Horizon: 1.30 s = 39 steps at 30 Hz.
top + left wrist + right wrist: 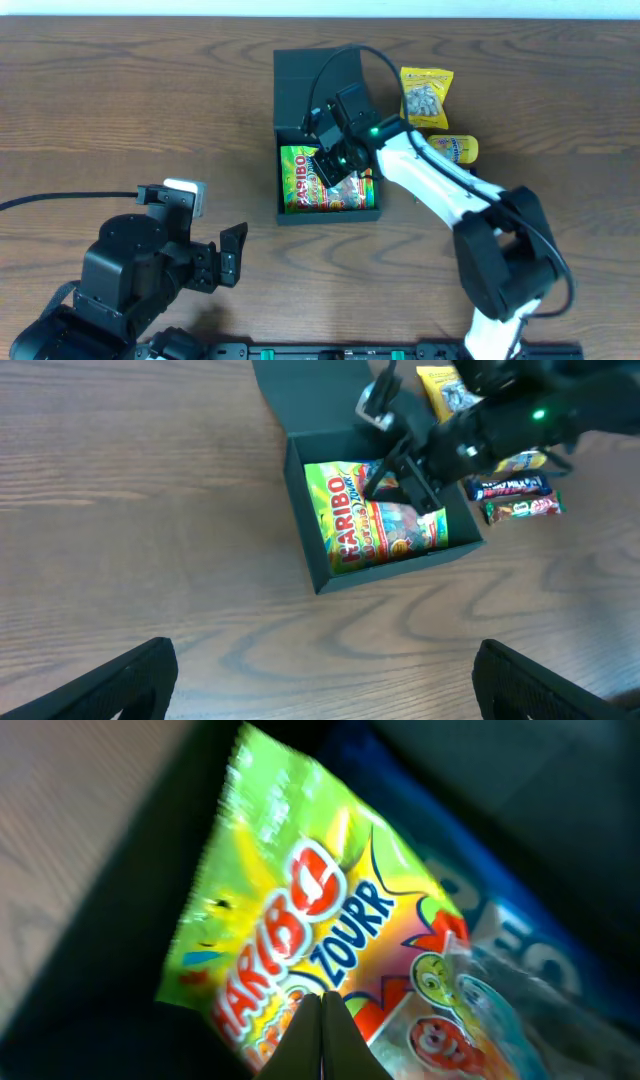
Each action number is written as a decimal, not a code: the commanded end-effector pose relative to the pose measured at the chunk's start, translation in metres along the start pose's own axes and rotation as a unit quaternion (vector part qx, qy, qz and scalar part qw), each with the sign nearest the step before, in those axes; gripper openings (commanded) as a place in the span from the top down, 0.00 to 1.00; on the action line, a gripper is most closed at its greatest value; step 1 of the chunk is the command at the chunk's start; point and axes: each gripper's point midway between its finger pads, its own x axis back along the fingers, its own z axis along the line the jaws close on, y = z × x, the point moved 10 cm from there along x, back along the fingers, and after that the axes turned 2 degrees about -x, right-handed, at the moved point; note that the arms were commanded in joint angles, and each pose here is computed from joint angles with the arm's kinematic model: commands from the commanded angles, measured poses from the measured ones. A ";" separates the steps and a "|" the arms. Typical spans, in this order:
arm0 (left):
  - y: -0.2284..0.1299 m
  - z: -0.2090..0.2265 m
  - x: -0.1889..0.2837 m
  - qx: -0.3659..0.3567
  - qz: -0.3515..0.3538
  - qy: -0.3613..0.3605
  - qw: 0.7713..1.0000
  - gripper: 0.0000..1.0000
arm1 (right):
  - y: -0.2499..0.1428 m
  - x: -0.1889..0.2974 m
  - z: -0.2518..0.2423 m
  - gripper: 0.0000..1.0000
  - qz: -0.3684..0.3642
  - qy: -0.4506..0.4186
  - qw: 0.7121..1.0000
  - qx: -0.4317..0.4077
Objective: Pack container
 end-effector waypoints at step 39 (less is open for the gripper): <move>0.001 0.000 0.006 0.001 -0.002 -0.001 1.000 0.05 | -0.013 -0.049 -0.013 0.99 0.056 0.007 0.996 -0.062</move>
